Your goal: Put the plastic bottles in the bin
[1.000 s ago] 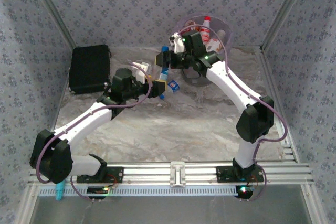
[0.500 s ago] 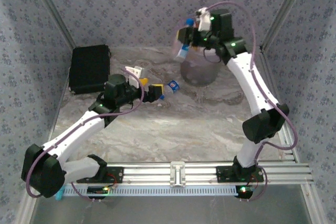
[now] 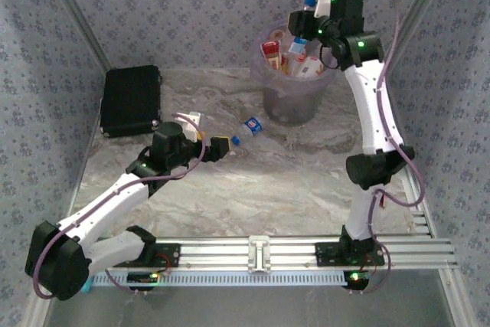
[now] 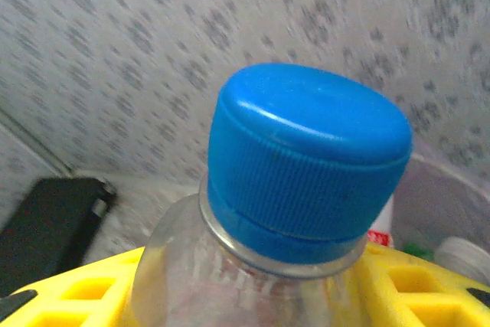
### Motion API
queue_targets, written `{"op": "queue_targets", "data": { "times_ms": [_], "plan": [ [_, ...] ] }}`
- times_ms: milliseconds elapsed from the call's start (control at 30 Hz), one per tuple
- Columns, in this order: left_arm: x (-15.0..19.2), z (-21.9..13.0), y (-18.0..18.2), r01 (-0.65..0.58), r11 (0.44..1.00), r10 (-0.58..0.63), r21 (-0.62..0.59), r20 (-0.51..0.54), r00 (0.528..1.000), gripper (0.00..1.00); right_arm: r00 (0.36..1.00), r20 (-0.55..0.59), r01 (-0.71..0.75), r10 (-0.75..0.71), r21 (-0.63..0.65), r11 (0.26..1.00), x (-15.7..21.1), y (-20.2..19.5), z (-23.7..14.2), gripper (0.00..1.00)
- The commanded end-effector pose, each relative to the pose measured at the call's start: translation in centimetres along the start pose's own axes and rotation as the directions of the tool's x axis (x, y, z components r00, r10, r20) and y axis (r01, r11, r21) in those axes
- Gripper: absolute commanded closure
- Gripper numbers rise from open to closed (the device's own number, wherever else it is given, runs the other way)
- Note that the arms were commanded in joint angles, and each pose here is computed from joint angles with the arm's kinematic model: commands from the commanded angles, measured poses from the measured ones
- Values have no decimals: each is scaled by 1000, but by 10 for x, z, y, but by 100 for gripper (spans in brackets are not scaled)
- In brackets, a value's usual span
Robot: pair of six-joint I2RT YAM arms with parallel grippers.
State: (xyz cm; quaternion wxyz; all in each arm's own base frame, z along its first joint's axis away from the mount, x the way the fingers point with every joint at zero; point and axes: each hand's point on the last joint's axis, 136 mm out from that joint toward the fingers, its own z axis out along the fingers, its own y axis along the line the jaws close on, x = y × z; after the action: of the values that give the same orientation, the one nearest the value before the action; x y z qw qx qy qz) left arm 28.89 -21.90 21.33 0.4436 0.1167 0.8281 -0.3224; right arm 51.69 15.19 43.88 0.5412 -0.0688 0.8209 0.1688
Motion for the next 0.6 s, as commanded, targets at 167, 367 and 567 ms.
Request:
{"op": "queue_targets", "data": {
  "times_ms": [167, 367, 567],
  "plan": [
    [-6, -7, -2, -13, 1000, 13, -9, 23, 1000, 3, 982, -173, 89, -75, 72, 993, 51, -25, 35, 49],
    [-6, -6, -1, -14, 1000, 14, -13, 26, 1000, 3, 940, -322, 141, -115, 58, 988, 104, -20, 51, 49],
    [-6, -6, -1, -16, 1000, 16, -14, 24, 1000, 3, 900, -402, 222, -169, 87, 971, 134, -17, 55, 49]
  ]
}}
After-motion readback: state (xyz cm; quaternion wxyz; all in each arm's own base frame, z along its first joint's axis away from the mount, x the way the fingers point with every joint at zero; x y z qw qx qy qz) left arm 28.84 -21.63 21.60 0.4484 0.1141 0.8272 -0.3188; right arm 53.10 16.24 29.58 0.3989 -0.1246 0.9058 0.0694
